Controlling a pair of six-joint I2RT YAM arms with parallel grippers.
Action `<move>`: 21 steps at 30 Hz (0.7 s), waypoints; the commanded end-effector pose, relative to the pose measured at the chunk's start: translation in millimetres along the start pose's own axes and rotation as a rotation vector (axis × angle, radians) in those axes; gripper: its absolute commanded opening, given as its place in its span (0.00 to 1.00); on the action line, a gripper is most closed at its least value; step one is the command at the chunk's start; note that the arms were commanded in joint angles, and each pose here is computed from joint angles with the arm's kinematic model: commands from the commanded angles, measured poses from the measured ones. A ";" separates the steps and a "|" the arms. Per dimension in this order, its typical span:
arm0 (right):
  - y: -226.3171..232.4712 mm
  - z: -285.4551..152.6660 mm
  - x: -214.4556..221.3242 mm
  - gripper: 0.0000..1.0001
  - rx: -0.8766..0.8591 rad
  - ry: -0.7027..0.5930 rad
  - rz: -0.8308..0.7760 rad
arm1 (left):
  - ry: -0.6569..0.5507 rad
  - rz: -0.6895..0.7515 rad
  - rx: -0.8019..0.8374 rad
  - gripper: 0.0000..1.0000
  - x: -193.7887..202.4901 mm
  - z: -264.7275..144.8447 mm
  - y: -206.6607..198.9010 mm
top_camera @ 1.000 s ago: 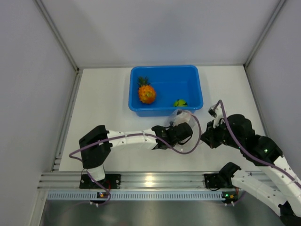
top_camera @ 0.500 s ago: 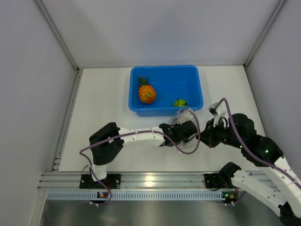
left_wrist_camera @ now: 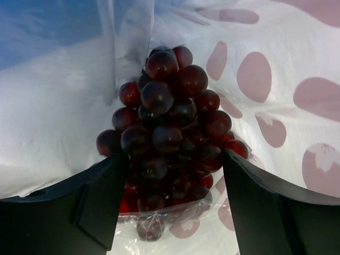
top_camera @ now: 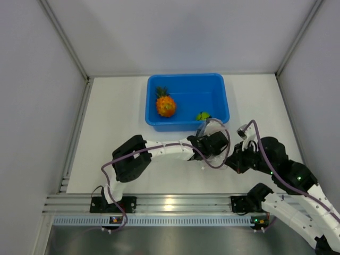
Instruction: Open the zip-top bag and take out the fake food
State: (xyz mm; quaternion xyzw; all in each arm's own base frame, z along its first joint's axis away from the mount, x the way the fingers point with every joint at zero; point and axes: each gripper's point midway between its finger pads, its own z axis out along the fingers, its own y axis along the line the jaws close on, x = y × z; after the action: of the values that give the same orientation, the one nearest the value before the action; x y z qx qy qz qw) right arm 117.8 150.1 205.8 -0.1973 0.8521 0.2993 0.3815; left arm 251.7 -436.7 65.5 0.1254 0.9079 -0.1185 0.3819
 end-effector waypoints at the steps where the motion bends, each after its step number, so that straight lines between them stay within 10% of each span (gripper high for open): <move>1: 25.6 -4.3 -5.4 0.00 -0.137 -0.027 0.015 | -0.049 -0.079 -0.032 0.77 -12.6 27.2 -1.3; 8: 22.0 -6.6 -4.7 0.00 -0.118 -0.035 0.004 | 0.011 -0.071 -0.027 0.61 6.5 42.8 -0.8; 15: 18.4 -12.4 -21.6 0.00 -0.074 -0.090 0.006 | 0.024 -0.079 -0.012 0.06 0.8 41.9 4.9; 21: -3.0 -16.5 -51.8 0.00 0.082 -0.172 0.014 | 0.002 -0.074 0.038 0.00 -15.5 19.0 1.6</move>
State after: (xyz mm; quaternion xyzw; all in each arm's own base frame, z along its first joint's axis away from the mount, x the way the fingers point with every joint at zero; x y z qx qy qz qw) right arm 126.5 140.4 212.7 -0.1708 0.8551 0.2763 0.4040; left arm 276.0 -451.0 58.1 0.0980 0.9084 -0.1412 0.3811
